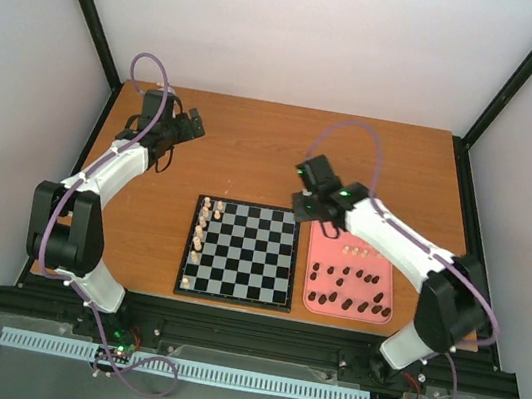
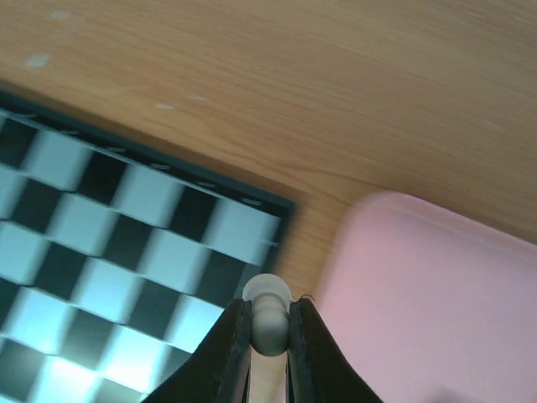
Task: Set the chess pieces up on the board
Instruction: Pick up the chess piece from the storage box, then place the chess piece on the chessboard.
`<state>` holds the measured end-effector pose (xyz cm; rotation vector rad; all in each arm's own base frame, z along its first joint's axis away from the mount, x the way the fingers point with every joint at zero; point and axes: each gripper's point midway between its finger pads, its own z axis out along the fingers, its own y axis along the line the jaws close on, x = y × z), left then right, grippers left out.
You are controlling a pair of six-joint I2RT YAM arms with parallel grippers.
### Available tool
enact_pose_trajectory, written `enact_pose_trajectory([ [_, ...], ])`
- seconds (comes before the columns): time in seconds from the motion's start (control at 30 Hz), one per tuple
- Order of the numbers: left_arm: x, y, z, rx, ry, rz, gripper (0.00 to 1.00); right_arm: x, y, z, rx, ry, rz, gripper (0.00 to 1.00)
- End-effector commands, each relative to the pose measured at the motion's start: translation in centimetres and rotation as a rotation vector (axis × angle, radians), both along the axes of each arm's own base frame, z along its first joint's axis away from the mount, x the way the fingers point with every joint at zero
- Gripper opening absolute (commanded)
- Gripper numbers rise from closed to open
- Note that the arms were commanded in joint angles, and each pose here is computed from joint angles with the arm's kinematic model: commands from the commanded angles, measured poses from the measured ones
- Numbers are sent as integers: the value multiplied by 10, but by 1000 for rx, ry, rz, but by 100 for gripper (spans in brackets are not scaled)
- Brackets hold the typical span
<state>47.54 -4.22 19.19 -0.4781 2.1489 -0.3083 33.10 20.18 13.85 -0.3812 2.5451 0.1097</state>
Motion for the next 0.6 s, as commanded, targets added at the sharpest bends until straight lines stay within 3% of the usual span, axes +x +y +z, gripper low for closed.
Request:
enact_pose_trajectory([
  [0.0, 4, 3, 11, -5, -34, 6, 100, -21, 74, -20, -49, 84, 167, 6],
  [0.27, 0, 6, 18, 8, -47, 15, 100, -30, 184, -44, -49, 139, 391, 6],
  [0.57, 0, 6, 17, 8, -45, 15, 100, -42, 233, -55, -57, 169, 503, 6],
])
